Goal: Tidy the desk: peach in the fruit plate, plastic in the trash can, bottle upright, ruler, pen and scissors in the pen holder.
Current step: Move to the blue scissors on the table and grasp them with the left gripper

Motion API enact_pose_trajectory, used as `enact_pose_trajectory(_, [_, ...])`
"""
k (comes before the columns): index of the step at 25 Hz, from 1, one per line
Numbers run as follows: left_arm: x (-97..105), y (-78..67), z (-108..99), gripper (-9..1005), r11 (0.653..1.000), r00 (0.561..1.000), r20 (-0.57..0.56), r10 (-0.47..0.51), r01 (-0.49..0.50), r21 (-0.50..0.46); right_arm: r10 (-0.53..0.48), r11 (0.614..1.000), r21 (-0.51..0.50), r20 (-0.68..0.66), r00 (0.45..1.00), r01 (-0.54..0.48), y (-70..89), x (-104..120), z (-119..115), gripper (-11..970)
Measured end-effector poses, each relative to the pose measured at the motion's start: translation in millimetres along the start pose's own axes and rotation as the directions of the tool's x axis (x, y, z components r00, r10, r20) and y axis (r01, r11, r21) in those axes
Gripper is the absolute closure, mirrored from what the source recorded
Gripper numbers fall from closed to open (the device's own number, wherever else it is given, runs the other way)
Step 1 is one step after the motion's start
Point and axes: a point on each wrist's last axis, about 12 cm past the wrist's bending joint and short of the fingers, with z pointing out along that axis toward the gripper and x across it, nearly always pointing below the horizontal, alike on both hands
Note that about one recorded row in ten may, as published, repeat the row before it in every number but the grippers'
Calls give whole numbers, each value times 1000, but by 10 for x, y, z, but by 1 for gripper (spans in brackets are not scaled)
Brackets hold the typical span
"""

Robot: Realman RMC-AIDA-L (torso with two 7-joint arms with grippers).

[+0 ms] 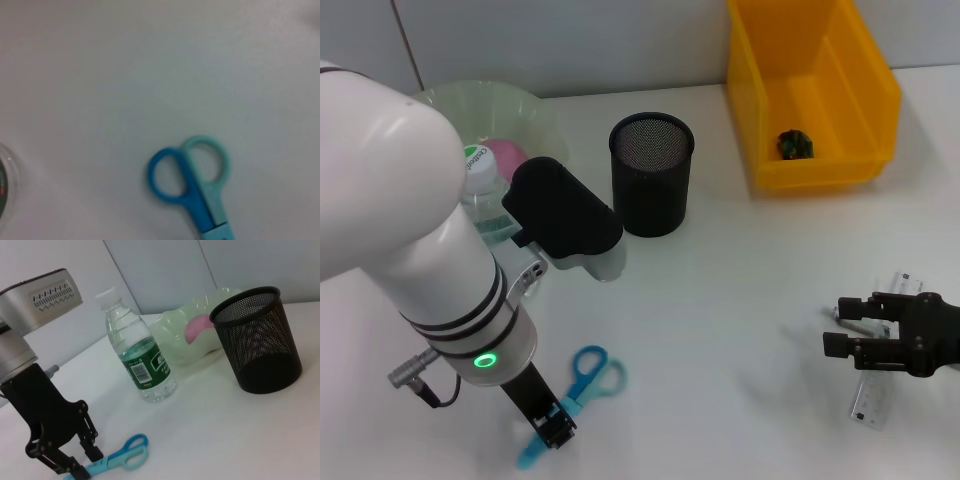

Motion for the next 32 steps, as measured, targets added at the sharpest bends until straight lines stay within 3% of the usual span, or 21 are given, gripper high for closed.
enact_pose_trajectory(9, [-8, -4, 0, 715, 1000, 1000, -5, 10, -10, -4, 1, 1000, -2, 2, 1000, -1, 1, -3, 0, 217])
enact_pose_trajectory(32, [-26, -30, 15, 728, 999, 999, -14, 38, -38, -19, 9, 1000, -3, 2, 1000, -9, 3, -3, -1, 217])
